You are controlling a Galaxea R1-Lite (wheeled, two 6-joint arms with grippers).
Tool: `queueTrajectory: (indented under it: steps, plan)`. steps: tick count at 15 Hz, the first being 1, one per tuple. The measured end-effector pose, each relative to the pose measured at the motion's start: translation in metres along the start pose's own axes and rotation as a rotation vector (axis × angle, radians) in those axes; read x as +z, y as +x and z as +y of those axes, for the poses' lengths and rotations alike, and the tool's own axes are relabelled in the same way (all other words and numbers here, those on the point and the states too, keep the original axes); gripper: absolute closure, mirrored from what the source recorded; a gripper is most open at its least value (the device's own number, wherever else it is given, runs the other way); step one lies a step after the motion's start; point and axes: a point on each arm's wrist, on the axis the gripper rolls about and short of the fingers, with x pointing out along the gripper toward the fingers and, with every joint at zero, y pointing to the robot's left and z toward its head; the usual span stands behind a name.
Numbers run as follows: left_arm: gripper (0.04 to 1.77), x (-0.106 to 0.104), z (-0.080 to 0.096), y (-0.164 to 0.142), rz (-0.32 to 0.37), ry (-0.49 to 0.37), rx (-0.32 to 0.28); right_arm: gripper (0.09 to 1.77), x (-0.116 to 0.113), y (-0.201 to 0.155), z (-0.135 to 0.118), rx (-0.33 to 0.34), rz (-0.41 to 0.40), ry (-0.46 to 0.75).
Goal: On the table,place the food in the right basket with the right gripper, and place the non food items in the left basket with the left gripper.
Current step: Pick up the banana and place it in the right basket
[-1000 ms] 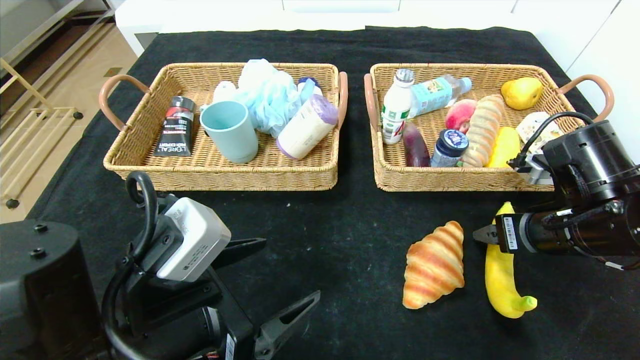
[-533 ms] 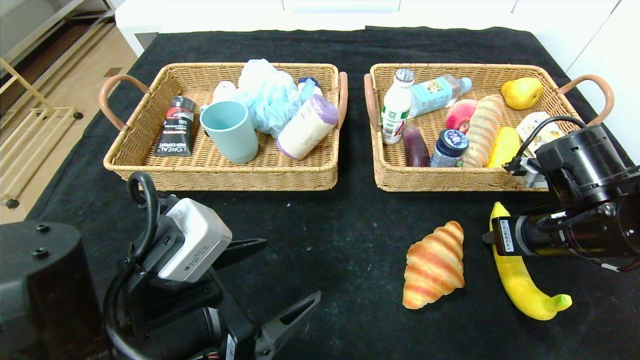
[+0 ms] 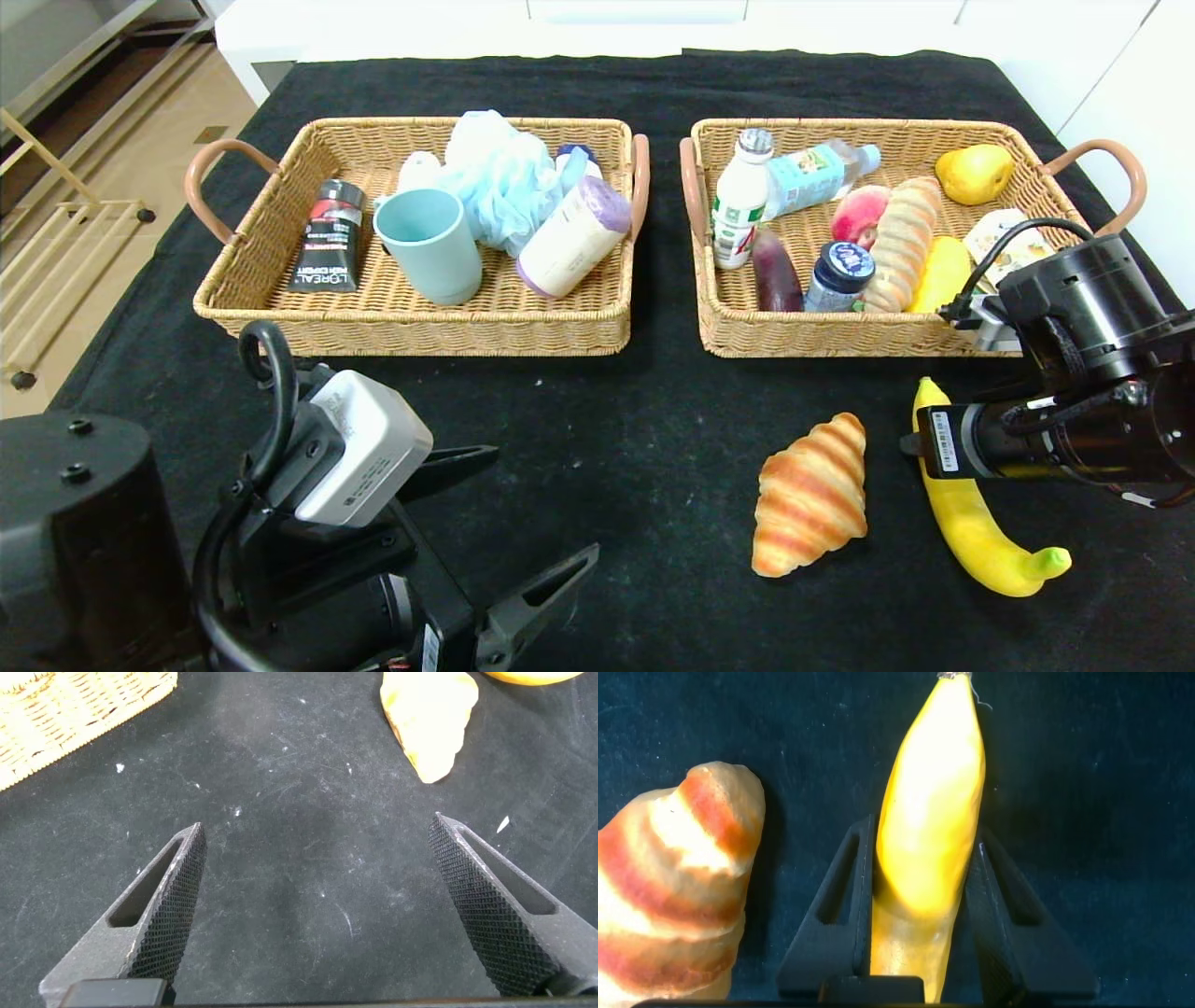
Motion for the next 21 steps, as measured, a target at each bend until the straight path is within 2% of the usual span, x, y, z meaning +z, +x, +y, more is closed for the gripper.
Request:
queueTrajectory:
  steps: [5, 11, 13, 18, 21]
  plan:
    - [0.09, 0.0, 0.0, 0.0, 0.0, 0.0, -0.001, 1.19, 0.001, -0.006, -0.002, 0.003, -0.01, 0.004]
    - [0.09, 0.001, 0.0, -0.001, -0.007, -0.001, 0.001, 1.19, 0.013, -0.042, -0.012, 0.019, -0.126, 0.041]
    - [0.09, 0.001, 0.0, 0.0, -0.007, -0.004, 0.0, 1.19, 0.025, -0.053, -0.018, 0.013, -0.186, 0.068]
    - [0.09, 0.002, 0.0, -0.001, -0.012, -0.005, 0.003, 1.19, 0.073, -0.083, -0.033, 0.0, -0.388, 0.143]
    - [0.09, 0.003, 0.001, -0.001, -0.017, -0.008, 0.005, 1.19, 0.098, -0.092, -0.036, 0.001, -0.477, 0.171]
